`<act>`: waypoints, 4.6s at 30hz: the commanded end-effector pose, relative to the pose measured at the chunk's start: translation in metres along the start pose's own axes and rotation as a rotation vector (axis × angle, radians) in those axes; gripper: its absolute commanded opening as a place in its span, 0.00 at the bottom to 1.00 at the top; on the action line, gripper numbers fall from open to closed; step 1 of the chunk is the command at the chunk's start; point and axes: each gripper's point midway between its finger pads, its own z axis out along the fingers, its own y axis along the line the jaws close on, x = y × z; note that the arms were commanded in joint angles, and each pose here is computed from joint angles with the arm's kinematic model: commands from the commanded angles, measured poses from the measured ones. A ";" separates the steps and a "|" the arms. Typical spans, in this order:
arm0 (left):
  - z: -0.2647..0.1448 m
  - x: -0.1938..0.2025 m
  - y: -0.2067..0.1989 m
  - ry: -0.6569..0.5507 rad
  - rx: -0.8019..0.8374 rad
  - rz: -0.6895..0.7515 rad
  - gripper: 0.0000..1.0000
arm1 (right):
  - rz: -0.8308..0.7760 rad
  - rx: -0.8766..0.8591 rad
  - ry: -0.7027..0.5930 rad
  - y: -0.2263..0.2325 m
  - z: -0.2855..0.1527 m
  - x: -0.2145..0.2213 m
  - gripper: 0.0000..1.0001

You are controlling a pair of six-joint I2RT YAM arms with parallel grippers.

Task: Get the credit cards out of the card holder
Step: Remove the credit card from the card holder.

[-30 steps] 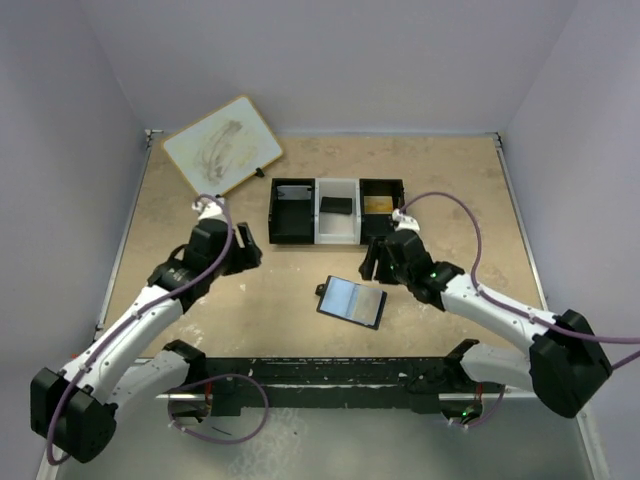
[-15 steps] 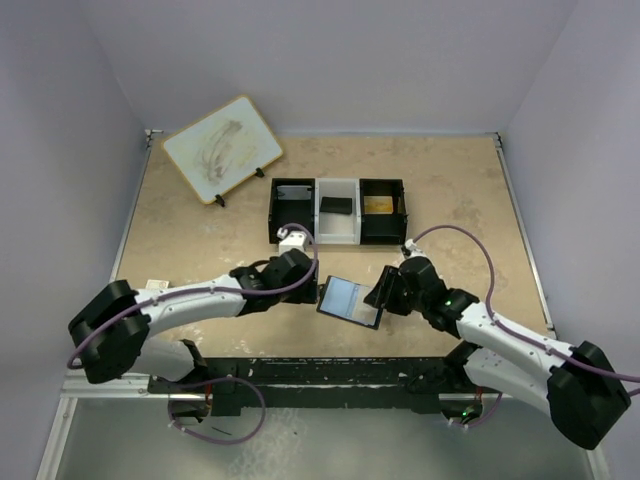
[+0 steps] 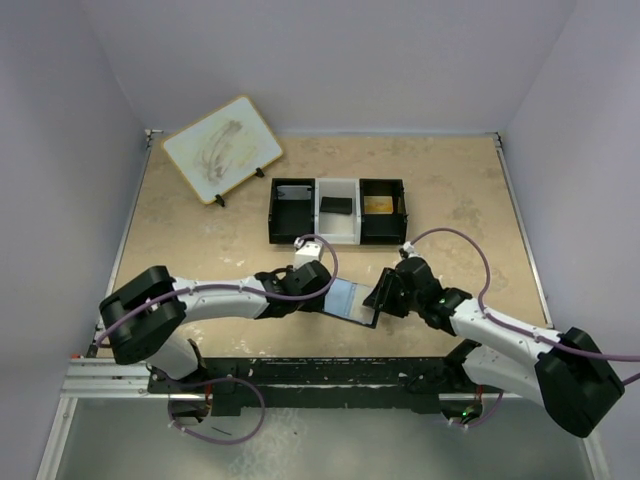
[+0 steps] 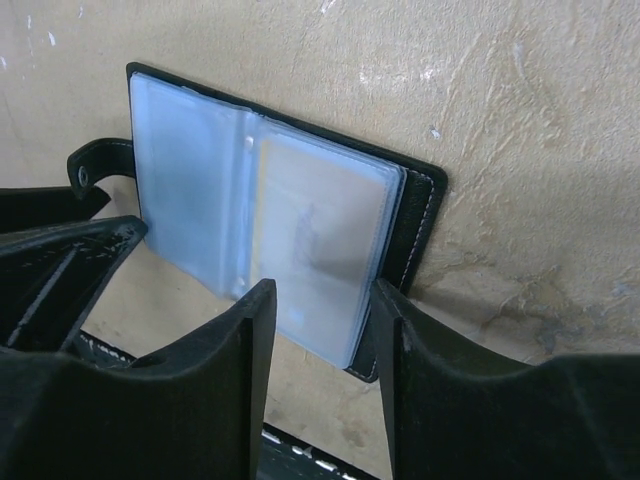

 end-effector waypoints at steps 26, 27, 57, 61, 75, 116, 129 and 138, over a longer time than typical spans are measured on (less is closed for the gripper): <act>0.001 -0.006 -0.028 -0.025 0.017 -0.027 0.13 | -0.036 -0.088 -0.054 0.036 -0.007 -0.026 0.34; 0.001 -0.007 -0.029 -0.028 0.015 -0.028 0.13 | -0.039 -0.087 -0.053 0.037 -0.007 -0.027 0.35; 0.000 -0.009 -0.030 -0.029 0.002 -0.033 0.03 | -0.027 0.010 0.026 0.017 0.010 -0.011 0.44; 0.000 -0.008 -0.029 -0.026 -0.002 -0.031 0.03 | -0.033 0.073 0.003 0.006 0.012 -0.016 0.44; 0.004 -0.005 -0.030 -0.016 -0.005 -0.021 0.03 | -0.041 0.086 -0.001 0.002 0.009 -0.015 0.46; 0.009 0.002 -0.027 0.006 -0.015 0.001 0.01 | -0.059 0.077 0.003 0.003 0.018 -0.016 0.42; 0.011 0.005 -0.029 0.016 -0.009 0.007 0.00 | -0.005 -0.232 0.021 0.065 0.001 -0.016 0.41; 0.011 0.006 -0.027 0.018 -0.014 0.009 0.00 | -0.029 -0.179 0.011 0.061 0.004 -0.022 0.41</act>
